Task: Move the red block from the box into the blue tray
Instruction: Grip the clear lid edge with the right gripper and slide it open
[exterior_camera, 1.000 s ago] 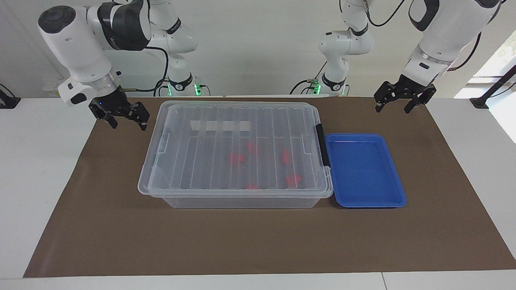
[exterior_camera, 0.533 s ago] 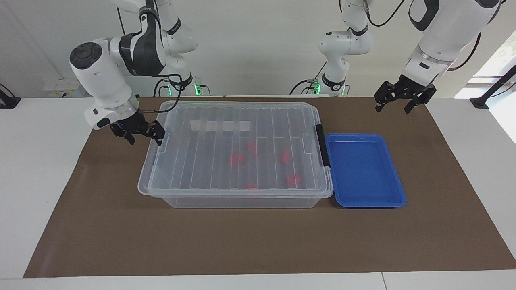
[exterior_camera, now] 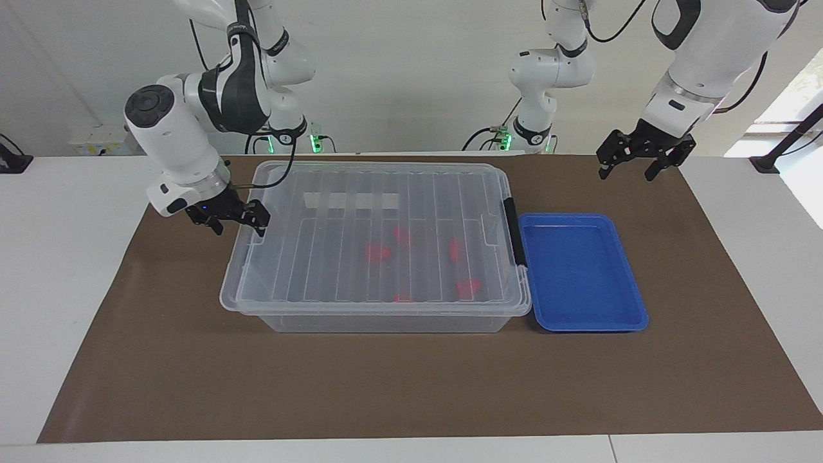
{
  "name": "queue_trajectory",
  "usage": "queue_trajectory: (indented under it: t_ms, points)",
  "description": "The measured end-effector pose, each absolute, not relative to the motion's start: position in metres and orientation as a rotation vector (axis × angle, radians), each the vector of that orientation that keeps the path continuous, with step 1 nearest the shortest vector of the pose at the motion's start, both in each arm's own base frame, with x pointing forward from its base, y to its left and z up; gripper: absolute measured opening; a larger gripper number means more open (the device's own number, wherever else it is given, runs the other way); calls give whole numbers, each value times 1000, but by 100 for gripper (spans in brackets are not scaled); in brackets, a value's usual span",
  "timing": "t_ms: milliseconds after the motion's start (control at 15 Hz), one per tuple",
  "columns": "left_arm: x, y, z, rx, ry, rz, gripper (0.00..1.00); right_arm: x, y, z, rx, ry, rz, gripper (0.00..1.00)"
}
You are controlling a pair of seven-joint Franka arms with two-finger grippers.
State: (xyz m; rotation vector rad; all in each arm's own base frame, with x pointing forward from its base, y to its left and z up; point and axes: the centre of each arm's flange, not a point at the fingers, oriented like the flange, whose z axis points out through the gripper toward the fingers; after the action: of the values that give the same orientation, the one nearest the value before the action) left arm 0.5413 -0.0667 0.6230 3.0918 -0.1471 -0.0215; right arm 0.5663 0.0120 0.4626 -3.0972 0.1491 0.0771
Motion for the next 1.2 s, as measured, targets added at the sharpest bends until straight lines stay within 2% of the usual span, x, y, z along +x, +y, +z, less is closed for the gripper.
queue_trajectory:
  t_ms: [533, 1200]
  points:
    - [541, -67, 623, 3092, -147, -22, 100, 561, -25, 452, -3094, 129, 105, 100]
    - [541, -67, 622, 3092, -148, -28, 100, 551, -102, 454, -3100, 52, 84, 100]
